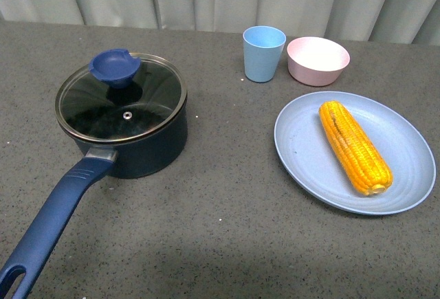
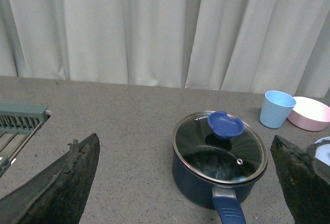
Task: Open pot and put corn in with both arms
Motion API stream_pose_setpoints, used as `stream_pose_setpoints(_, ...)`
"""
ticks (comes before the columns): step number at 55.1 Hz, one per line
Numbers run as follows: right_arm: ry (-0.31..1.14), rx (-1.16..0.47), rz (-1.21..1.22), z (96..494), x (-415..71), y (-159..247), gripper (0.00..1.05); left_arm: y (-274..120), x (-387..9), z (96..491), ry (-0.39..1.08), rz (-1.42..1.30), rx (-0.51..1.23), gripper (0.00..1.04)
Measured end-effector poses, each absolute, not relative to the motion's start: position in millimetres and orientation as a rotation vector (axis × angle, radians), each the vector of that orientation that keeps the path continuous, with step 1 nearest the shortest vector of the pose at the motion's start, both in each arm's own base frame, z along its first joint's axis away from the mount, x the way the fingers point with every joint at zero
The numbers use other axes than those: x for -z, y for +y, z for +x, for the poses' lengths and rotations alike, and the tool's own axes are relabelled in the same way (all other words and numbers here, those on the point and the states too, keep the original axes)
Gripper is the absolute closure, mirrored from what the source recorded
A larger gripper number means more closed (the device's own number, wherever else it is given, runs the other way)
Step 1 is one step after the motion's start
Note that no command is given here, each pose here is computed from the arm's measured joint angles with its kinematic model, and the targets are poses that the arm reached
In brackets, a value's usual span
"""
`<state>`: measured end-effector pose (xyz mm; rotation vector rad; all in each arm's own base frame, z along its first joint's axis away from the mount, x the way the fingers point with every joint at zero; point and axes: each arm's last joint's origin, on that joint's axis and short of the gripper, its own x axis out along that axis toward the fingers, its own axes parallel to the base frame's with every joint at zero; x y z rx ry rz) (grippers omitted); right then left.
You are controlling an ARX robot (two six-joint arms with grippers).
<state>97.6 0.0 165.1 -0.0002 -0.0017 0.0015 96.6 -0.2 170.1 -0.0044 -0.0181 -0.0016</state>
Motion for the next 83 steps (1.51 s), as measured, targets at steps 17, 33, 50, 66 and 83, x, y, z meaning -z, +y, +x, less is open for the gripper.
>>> stream_pose_setpoints(17, -0.002, -0.001, 0.000, 97.6, -165.1, 0.0, 0.09, -0.2, -170.1, 96.6, -0.018, -0.005, 0.002, 0.06)
stream_pose_setpoints(33, -0.002, -0.001, 0.000, 97.6, -165.1, 0.0, 0.09, 0.5, -164.7, 99.7, 0.141, -0.070, -0.183, 0.06)
stream_pose_setpoints(50, -0.002, -0.001, 0.000, 97.6, -165.1, 0.0, 0.09, 3.3, -166.3, 168.6, 0.135, -0.202, -0.162, 0.06)
stream_pose_setpoints(66, -0.002, -0.001, 0.000, 97.6, -165.1, 0.0, 0.09, -2.7, -143.5, 258.4, 0.232, -0.225, -0.111, 0.06)
stream_pose_setpoints(83, -0.002, -0.001, 0.000, 97.6, -165.1, 0.0, 0.09, -27.5, -138.4, 315.4, 0.241, -0.201, -0.041, 0.06)
